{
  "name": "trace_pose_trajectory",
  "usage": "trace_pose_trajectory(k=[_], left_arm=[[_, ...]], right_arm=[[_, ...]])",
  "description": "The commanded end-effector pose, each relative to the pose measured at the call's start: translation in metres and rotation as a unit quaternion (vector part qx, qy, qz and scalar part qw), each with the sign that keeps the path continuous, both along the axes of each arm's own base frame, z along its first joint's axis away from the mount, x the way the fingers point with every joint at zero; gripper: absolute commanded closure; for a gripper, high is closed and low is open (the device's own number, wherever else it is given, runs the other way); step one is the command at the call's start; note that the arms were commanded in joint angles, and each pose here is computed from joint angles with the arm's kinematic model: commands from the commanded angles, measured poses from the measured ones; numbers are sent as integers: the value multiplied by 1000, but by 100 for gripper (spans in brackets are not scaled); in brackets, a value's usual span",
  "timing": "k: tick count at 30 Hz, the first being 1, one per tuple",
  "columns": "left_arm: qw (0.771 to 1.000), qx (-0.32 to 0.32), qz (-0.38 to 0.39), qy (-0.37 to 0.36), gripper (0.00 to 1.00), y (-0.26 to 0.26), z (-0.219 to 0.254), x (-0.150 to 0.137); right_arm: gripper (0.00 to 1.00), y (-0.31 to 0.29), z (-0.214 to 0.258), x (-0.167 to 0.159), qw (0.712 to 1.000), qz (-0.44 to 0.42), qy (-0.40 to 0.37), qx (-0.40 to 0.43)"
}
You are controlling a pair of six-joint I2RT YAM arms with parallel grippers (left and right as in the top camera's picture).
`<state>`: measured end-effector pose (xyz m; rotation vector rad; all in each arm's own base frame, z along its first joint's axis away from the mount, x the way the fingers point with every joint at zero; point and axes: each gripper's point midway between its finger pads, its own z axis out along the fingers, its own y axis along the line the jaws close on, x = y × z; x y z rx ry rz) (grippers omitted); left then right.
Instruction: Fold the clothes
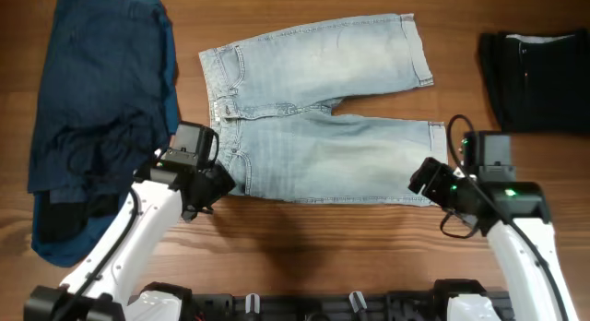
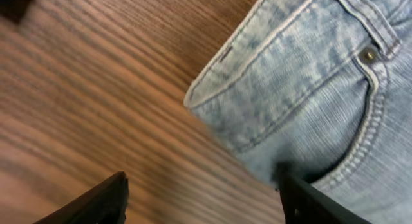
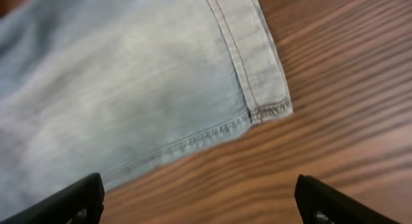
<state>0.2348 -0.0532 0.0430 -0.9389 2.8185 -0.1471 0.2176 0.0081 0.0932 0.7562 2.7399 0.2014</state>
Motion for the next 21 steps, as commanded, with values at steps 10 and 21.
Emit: trace_pose_trajectory(k=[10,21], left_arm=[[993,13,-111,-25,18,-10,-50,31],[997,7,-81,-18,96,-10,-56,32]], right_arm=[[4,0,-45,-7,998,-7,54,2],[6,0,-48,-13,998,-11,68,3]])
